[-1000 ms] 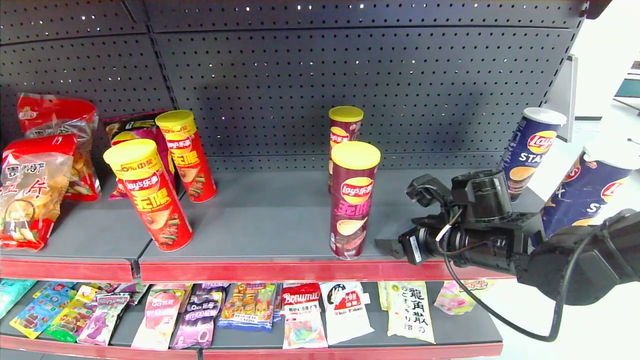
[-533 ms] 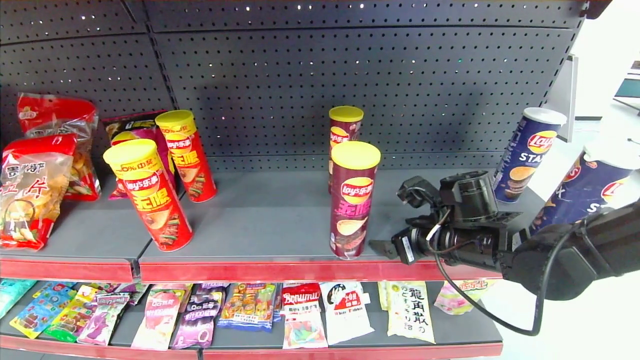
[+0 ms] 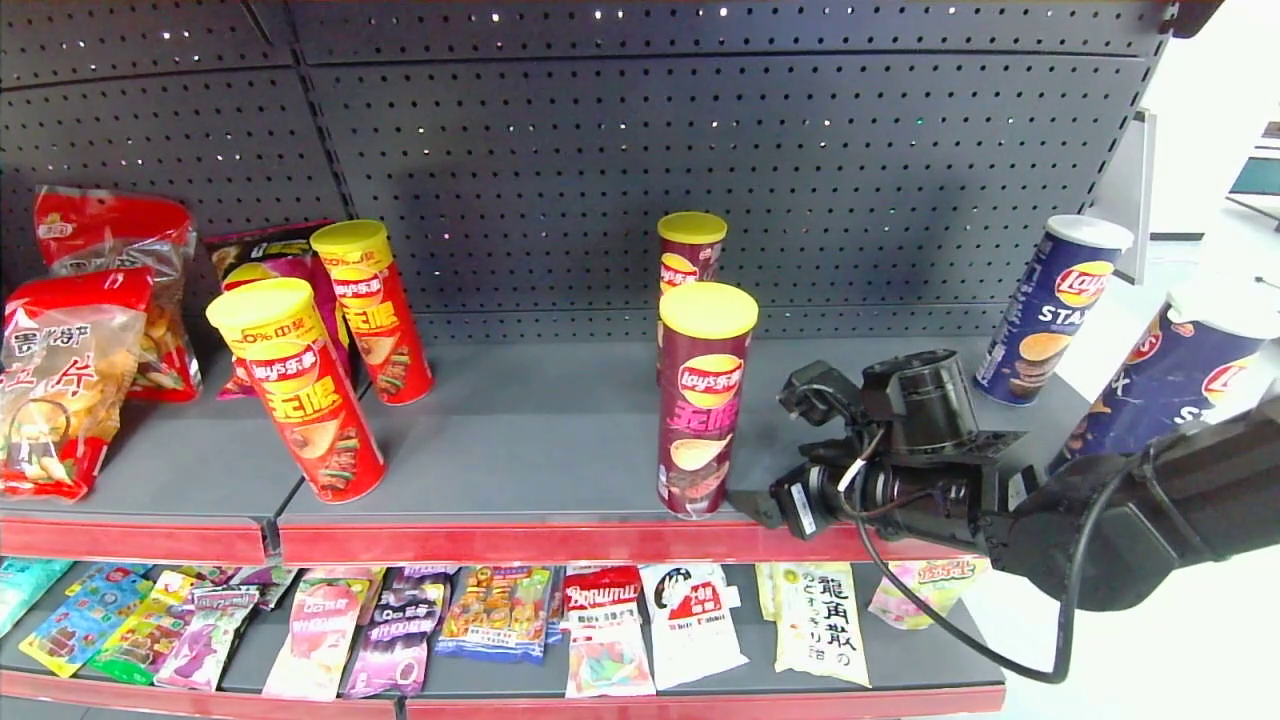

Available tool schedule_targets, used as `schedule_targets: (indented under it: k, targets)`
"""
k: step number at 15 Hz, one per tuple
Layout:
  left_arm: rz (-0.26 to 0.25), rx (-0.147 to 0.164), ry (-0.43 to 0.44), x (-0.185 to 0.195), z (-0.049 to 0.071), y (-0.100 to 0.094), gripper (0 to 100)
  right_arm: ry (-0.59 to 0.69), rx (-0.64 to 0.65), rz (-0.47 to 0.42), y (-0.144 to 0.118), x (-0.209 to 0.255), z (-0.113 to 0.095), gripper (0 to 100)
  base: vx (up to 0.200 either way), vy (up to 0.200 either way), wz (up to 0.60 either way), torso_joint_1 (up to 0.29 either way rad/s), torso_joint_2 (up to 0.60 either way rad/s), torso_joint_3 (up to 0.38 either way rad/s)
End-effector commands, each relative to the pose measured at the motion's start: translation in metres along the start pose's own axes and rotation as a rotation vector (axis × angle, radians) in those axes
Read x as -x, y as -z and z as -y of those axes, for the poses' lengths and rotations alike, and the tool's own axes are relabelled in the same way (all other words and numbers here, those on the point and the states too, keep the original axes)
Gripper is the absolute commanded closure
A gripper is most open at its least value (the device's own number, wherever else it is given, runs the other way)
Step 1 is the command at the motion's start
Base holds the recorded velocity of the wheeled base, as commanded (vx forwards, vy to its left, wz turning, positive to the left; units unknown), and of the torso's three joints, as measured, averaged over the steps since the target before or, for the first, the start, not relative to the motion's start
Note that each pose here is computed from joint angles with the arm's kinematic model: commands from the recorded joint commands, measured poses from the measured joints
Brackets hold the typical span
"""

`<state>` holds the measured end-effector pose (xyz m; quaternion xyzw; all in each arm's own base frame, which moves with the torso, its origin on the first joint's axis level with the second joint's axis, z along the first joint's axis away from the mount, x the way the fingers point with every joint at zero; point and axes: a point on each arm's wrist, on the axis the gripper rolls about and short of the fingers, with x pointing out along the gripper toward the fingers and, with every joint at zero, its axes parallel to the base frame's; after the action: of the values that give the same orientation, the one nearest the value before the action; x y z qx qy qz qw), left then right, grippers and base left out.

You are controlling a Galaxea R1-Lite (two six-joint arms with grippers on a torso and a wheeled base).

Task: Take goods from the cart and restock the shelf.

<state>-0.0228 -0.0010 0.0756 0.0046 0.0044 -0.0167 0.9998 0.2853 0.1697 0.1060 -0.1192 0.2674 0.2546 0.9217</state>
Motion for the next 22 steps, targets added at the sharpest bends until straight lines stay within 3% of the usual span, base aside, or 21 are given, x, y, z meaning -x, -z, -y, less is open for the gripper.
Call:
schedule_targets:
  k: [1,22]
  targets:
    - [0.0,0.0,-0.001,0.0,0.0,0.0002,0,-0.002,0.001,-0.002,0.0005,-0.0005,-0.0006,0,0.0,0.0,0.0,0.0,0.0,0.0]
    - [0.001,0.0,-0.001,0.0,0.0,0.0,0,0.004,0.008,0.008,-0.0033,-0.0024,-0.0041,0,0.0,0.0,0.0,0.0,0.0,0.0]
